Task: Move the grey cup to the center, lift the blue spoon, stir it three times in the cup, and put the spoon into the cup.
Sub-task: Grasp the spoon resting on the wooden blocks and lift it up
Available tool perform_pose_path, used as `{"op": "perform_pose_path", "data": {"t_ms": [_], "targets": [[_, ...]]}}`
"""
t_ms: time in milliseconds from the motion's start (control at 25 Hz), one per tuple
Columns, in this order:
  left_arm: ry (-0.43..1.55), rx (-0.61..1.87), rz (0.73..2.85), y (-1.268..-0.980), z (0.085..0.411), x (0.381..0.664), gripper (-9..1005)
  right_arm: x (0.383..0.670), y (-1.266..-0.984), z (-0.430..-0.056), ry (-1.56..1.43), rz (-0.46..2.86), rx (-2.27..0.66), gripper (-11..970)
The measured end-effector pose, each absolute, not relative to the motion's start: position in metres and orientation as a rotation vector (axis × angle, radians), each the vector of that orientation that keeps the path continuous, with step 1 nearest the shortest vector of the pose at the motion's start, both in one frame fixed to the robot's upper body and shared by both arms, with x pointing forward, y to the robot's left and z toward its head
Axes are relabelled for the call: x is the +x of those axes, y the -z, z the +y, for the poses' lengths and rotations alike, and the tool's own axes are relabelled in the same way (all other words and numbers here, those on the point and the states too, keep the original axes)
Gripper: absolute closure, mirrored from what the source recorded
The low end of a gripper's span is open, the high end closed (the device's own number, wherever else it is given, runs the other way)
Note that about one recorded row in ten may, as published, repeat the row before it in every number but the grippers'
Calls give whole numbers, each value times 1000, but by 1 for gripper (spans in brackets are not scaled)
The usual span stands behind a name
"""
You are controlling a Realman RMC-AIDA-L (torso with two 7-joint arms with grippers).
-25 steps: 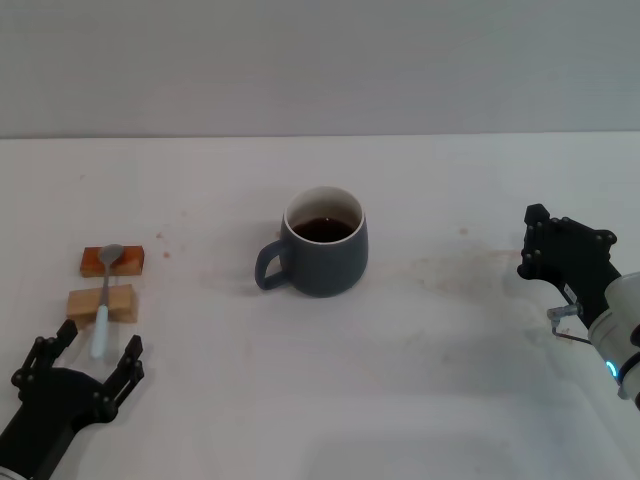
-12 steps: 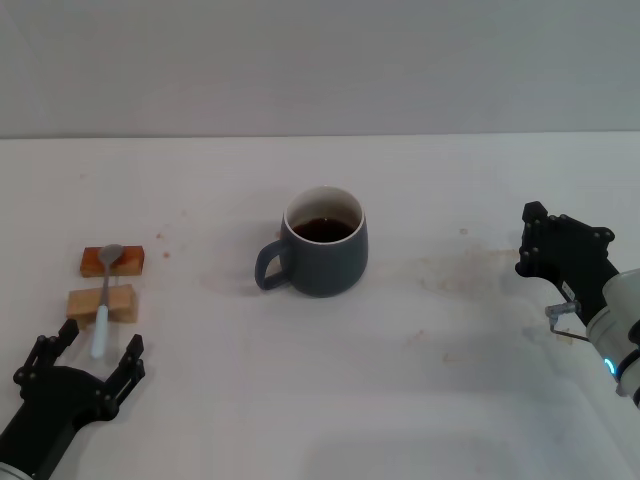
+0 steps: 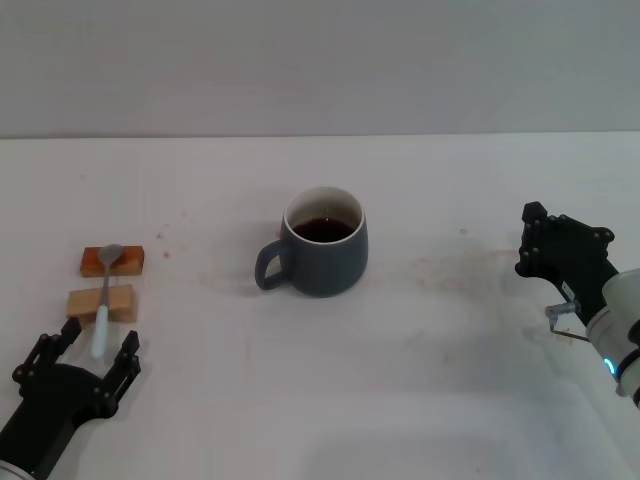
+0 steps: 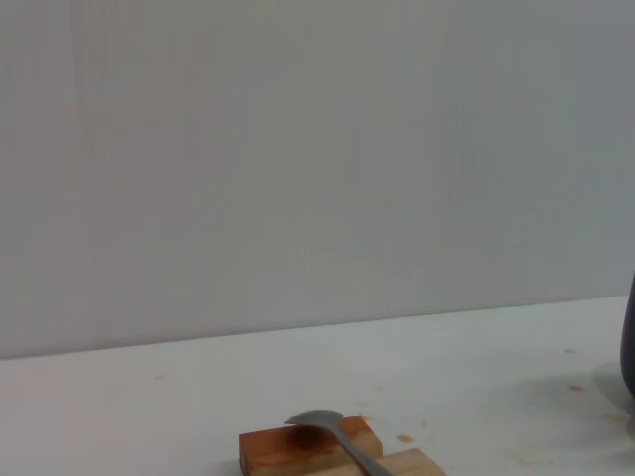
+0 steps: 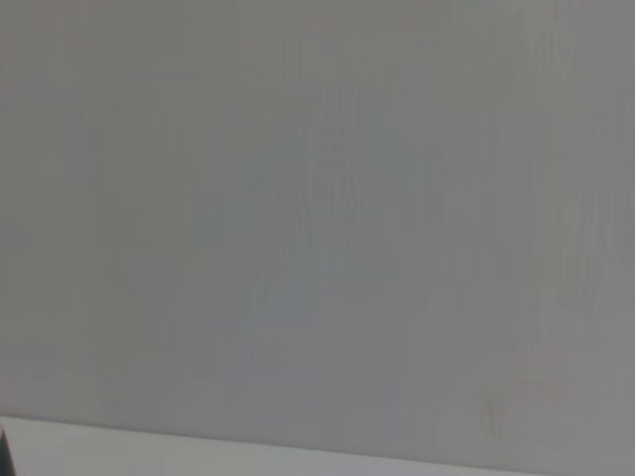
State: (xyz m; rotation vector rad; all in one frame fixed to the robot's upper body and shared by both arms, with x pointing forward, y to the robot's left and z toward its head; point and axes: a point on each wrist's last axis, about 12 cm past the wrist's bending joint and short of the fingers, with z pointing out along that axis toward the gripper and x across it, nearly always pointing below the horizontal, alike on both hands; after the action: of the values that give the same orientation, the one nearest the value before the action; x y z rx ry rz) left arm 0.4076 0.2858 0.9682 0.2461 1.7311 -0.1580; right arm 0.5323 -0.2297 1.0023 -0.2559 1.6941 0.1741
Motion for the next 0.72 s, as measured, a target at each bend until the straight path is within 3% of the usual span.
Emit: {"op": "perform_pose_path", "data": {"t_ms": [720], "targets": [[161,236,1736,-968,287,408,344,532,-1002,-229,-177,1692,-262,960]]}}
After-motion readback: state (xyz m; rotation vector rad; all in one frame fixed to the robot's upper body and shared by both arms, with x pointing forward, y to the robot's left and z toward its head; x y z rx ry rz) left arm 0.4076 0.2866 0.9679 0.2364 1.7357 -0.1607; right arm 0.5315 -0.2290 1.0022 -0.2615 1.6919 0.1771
